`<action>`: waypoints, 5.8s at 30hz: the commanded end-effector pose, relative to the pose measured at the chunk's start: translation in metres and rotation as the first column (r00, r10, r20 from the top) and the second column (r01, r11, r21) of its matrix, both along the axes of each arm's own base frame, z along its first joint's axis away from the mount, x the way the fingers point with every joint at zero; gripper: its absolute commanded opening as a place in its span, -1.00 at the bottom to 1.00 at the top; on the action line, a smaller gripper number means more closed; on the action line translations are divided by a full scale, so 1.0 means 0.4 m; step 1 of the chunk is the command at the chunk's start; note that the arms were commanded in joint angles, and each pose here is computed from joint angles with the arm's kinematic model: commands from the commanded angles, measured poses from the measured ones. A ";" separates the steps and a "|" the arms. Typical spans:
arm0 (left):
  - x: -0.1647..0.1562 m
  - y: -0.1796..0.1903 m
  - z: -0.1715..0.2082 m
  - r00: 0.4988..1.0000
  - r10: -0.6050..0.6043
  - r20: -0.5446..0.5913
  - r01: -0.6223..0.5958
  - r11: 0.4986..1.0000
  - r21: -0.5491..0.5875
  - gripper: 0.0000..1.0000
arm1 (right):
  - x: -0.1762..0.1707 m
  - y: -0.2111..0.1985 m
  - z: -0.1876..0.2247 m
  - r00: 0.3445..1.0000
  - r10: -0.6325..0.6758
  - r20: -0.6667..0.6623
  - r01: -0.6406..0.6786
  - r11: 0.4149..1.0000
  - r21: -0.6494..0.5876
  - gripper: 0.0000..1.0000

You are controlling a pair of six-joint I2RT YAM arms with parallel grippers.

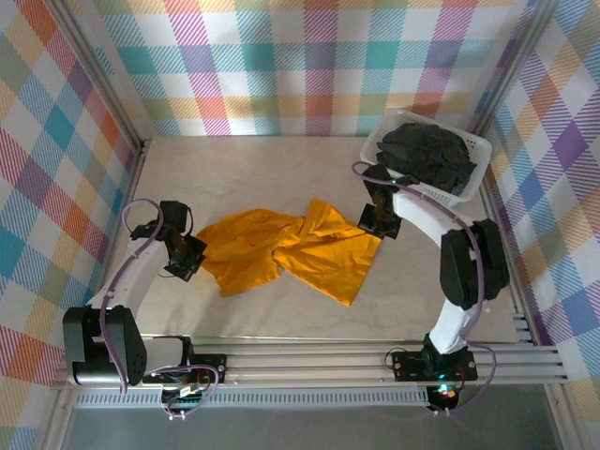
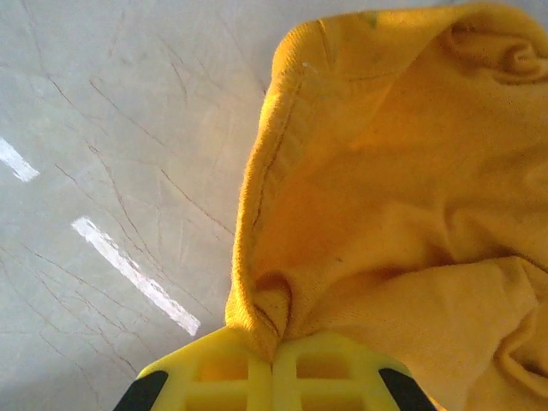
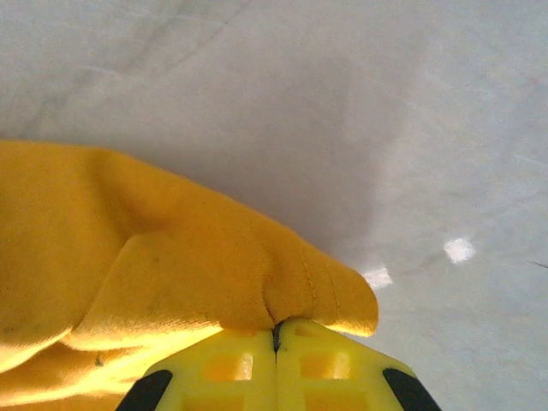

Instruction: Fold and stack the t-shirts

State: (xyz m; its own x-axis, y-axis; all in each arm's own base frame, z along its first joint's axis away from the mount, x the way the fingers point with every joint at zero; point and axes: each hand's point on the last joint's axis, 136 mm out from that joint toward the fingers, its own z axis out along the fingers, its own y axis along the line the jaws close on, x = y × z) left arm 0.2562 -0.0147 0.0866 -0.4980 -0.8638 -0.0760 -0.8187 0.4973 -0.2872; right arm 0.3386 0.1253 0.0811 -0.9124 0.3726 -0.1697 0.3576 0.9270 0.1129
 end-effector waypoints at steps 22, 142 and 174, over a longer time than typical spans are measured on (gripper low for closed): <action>0.247 0.020 0.645 0.801 0.114 0.587 -0.094 0.993 -0.066 -1.00 | 0.046 -0.060 0.464 0.898 0.048 0.438 -0.039 0.999 -0.029 -1.00; 0.270 0.053 0.273 0.976 -0.019 0.217 0.013 1.000 0.028 -1.00 | 0.319 0.063 0.338 0.924 0.120 0.364 -0.133 0.991 0.011 -1.00; 0.064 0.091 1.145 0.175 0.050 0.983 -0.163 0.986 -0.021 -1.00 | 0.032 -0.134 1.119 0.245 -0.035 0.969 -0.101 0.993 0.062 -1.00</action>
State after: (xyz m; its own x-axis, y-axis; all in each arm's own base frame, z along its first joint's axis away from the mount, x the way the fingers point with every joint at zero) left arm 0.3121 0.0043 0.4994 -0.0544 -0.8822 -0.4678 -0.0789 0.4708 -0.8787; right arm 0.3687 0.0806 0.4745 -0.3167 0.3977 -0.8611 -0.0269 0.9037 0.4273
